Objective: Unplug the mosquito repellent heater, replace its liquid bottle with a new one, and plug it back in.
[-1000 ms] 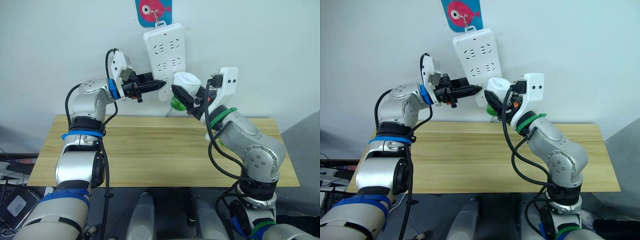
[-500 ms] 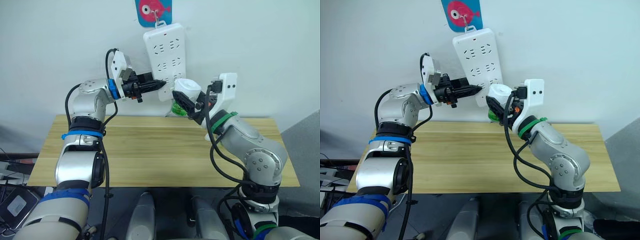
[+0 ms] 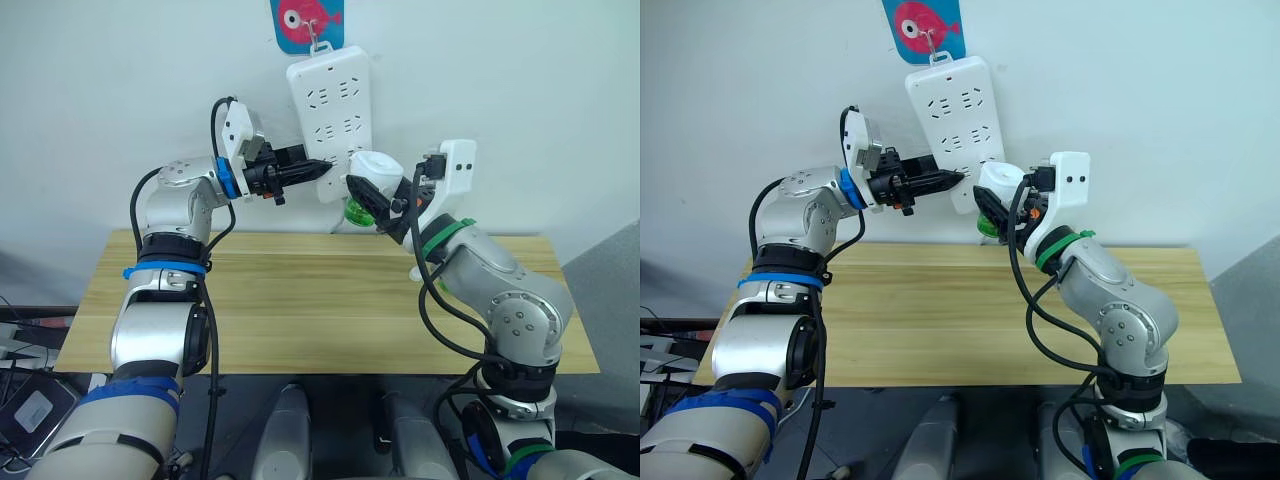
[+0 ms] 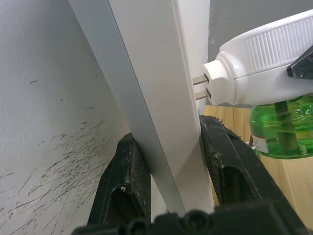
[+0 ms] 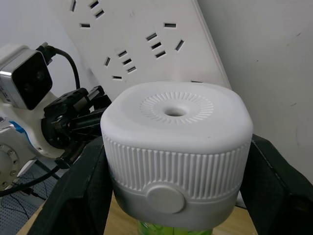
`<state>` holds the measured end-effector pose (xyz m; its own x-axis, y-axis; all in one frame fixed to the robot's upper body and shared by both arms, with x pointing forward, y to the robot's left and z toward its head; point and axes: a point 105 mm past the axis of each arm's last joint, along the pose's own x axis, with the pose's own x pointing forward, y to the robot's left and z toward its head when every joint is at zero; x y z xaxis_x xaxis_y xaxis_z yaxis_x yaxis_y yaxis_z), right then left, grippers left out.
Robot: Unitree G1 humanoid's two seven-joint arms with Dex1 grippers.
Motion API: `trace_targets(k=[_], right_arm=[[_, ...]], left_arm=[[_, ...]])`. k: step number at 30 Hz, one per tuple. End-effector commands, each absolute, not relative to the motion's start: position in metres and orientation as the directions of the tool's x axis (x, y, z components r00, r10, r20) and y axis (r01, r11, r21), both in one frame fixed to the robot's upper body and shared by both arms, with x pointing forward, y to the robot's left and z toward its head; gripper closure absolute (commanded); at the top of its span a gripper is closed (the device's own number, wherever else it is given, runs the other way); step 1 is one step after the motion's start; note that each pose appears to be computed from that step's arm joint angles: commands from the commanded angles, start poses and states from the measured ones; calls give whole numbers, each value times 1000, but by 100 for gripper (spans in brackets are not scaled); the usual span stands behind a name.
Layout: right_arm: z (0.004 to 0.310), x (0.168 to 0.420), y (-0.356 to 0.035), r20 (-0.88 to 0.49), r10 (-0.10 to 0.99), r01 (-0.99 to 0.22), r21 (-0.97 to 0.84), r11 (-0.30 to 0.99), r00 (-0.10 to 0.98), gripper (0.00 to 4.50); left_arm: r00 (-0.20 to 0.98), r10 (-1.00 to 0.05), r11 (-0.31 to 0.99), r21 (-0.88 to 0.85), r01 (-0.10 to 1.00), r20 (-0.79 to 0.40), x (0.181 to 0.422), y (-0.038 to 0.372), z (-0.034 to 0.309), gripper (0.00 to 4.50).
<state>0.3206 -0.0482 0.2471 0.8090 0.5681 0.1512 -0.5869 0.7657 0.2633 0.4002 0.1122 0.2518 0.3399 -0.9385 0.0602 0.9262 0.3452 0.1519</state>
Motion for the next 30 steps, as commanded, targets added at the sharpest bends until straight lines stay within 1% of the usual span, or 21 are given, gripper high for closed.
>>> trace_targets(k=[1,10,14,20,21,23,27,30], right_arm=[[262,317,-47,217,568,-608,249,754,794,137],[262,319,-41,219,572,-613,265,744,790,137],[261,321,-42,217,559,-599,251,760,800,137],[250,330,-43,169,517,-535,83,841,839,137],[248,332,-45,161,508,-517,21,856,846,137],[246,334,-47,160,495,-500,-7,866,854,137],[243,340,-54,148,465,-447,-141,884,873,137],[244,344,-56,153,449,-426,-161,890,880,137]], left_arm=[[283,-957,289,203,935,59,393,104,258,320],[280,-958,287,204,936,61,393,103,258,320],[273,-960,280,201,939,62,391,102,258,320],[259,-964,266,194,944,60,389,100,257,320],[259,-964,265,194,944,60,389,99,257,320],[259,-964,265,194,944,60,389,99,257,320],[260,-964,267,194,944,60,389,99,257,320],[261,-964,267,193,944,61,390,99,257,320]])
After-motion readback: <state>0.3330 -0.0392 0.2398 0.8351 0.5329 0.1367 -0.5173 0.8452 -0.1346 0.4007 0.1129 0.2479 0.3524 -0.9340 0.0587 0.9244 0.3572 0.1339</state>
